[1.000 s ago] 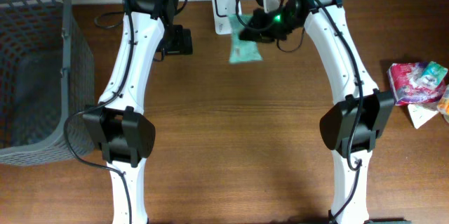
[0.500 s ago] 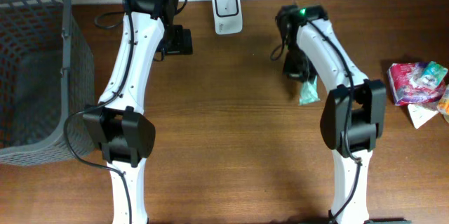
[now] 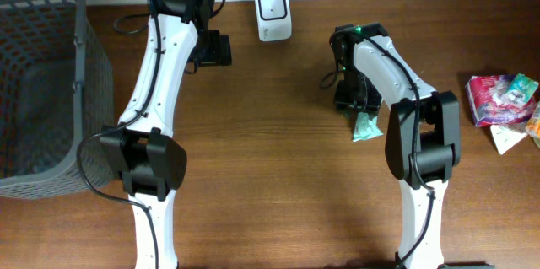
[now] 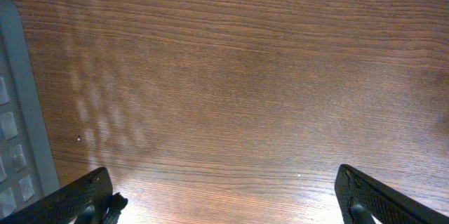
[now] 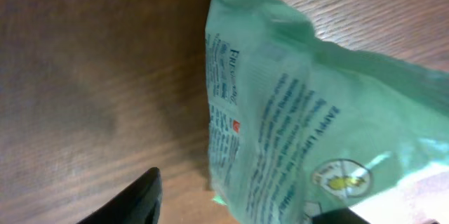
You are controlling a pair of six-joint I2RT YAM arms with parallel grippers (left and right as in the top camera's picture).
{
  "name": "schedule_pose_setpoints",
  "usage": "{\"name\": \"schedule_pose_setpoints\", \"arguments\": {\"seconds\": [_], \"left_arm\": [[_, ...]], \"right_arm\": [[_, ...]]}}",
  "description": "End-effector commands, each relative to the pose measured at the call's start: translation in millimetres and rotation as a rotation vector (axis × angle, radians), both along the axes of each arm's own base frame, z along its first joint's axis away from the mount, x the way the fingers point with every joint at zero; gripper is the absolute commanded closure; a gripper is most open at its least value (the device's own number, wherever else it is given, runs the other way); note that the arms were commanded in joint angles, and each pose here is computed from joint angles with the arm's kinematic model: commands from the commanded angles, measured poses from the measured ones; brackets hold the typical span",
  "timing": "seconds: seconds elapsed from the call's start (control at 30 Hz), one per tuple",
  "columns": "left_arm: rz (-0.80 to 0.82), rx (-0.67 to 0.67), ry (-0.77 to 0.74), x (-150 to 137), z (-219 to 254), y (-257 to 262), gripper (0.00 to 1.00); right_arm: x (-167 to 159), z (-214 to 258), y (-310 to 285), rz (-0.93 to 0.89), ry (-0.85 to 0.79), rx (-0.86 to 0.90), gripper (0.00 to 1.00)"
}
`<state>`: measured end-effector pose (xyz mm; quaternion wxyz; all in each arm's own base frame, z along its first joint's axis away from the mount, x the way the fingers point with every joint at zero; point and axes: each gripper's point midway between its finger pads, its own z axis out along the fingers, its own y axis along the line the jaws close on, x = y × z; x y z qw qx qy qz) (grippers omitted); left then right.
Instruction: Scan the item barcode
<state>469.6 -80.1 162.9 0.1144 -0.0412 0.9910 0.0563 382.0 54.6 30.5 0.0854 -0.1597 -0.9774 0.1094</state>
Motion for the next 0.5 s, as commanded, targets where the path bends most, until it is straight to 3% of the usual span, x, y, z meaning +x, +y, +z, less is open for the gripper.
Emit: {"name": "schedule_pose_setpoints", "arguments": {"seconds": [0.0,0.03,0.2,0.33,0.47], "left_arm": [[0.008,0.005,-0.006,2.1,-0.4,-0.4,0.01],[0.008,0.005,-0.006,2.1,-0.4,-0.6,0.01],[0.008,0.005,-0.006,2.1,-0.4,-0.4,0.01],[0.008,0.005,-0.006,2.1,-0.4,-0.6,0.01],[0.008,0.005,-0.006,2.1,-0.4,-0.6,0.01]], "right_arm": [[-6.4,2.3,5.6,-0.002,0.019,0.021,0.74],[-7.3,2.5,5.3,-0.001,0.023,0.019,0.82],[-18.2,8.7,-9.1,0.044,0.074,-0.055,0.9],[-26.9,28.2,-34.5,0.065,0.116,-0.203,0.91],[-17.1,40.0,-64.0,0.032,0.053,-0.405,0.92]]}}
